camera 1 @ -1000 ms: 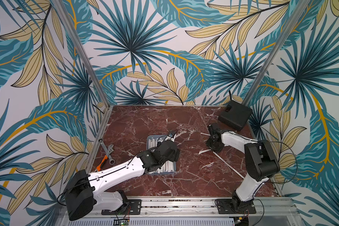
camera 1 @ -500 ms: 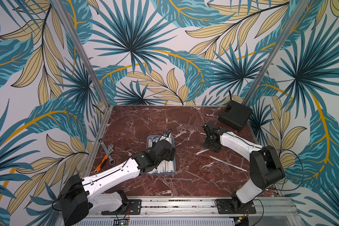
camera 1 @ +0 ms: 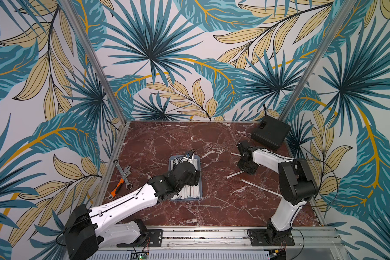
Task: Put the straws into the storage box
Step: Pick up the straw from the center of the board.
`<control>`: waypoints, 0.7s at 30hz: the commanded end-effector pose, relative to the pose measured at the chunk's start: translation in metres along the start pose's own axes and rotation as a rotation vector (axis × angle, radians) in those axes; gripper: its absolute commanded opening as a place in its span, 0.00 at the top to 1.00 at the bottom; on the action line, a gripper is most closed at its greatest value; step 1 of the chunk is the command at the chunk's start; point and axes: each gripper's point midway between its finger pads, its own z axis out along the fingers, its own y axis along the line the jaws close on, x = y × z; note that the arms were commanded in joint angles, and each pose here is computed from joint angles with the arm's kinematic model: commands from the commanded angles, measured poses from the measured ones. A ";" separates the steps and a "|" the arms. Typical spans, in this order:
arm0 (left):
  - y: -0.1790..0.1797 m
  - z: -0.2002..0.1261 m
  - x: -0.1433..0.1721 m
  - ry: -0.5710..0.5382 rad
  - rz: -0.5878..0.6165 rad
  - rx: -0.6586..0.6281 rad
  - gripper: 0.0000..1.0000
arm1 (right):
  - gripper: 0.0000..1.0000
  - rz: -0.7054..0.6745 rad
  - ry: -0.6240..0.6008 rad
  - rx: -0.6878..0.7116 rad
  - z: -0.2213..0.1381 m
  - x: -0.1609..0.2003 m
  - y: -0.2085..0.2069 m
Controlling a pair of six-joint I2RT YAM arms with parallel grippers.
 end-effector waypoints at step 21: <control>0.109 -0.030 0.014 -0.002 -0.230 -0.290 0.15 | 0.99 -0.511 -0.044 -0.504 -0.161 0.158 0.193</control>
